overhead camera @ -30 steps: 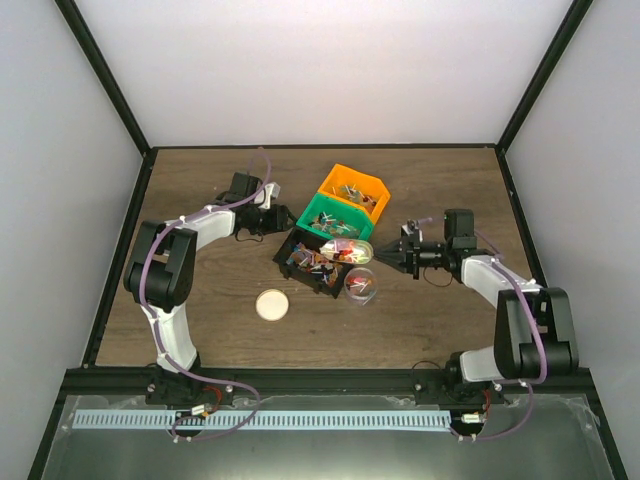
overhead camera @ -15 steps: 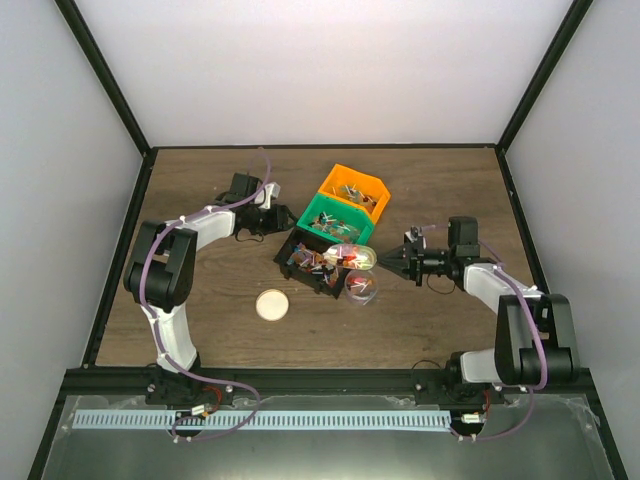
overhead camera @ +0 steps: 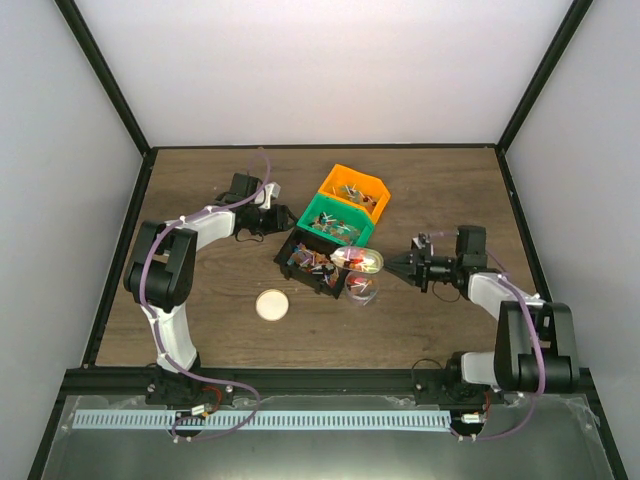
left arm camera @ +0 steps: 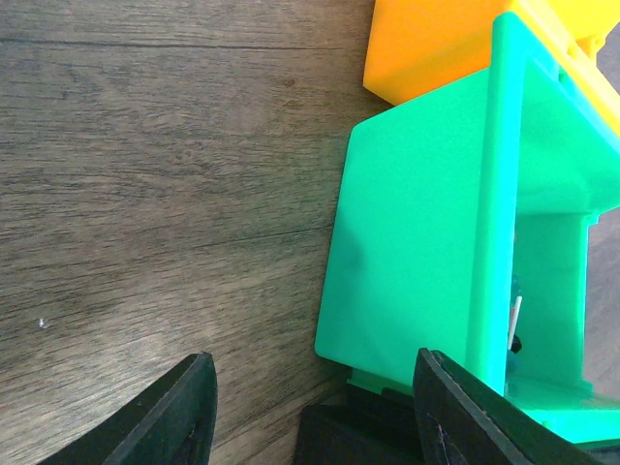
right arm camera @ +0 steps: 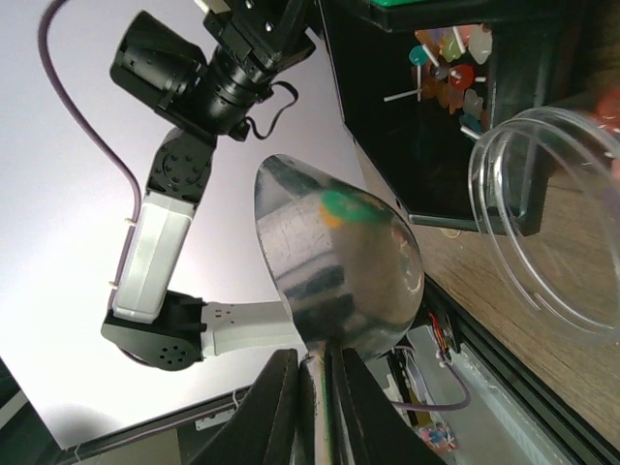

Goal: Pack the candies
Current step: Place the fake candies in the packing bottle.

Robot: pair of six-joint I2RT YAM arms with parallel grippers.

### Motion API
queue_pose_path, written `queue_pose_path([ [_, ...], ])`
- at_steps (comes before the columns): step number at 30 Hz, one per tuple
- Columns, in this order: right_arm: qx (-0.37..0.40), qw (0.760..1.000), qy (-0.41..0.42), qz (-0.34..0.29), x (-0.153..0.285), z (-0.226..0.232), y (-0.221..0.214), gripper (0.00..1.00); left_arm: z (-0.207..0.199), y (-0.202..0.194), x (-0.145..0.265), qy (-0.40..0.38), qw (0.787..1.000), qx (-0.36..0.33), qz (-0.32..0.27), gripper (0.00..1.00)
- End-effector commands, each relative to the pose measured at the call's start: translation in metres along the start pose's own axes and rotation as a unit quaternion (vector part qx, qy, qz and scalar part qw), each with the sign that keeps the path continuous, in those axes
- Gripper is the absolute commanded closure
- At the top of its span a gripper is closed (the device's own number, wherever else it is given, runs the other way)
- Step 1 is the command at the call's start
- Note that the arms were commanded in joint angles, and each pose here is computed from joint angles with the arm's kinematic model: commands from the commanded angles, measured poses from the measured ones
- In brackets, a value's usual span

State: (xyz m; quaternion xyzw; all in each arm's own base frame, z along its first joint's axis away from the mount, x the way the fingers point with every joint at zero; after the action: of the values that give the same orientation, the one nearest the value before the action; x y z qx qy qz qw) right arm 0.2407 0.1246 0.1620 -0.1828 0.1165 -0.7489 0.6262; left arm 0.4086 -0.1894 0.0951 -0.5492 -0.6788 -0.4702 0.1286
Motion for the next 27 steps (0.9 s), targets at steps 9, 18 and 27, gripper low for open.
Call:
queue_pose_path([
  [9,0.01,0.998,0.039,-0.039,0.035,-0.006,-0.018,0.99,-0.006,-0.005,-0.006,-0.024,1.0,0.007,0.003,0.43],
  [18,-0.02,0.996,0.053,-0.072,0.047,-0.033,-0.036,0.99,-0.007,-0.006,-0.006,-0.027,1.0,0.007,0.002,0.43],
  [27,-0.028,0.993,0.043,-0.102,0.05,-0.041,-0.045,0.99,-0.008,-0.008,-0.006,-0.03,1.0,0.009,0.004,0.43],
])
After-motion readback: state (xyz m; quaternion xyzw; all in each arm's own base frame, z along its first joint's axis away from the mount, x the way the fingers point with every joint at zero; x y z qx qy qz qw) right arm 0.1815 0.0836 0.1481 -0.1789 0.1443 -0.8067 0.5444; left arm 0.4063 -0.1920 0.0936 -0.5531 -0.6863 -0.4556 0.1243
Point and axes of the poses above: each gripper's point midway between its finger pads, its own x axis back along the fingers, its own z axis along the line the jaws close on, y = z × x, the point moved 4 cm from there along x, back along the fingers, and after that the axes turned 9 degrees about -x, right-handed, at the moved point
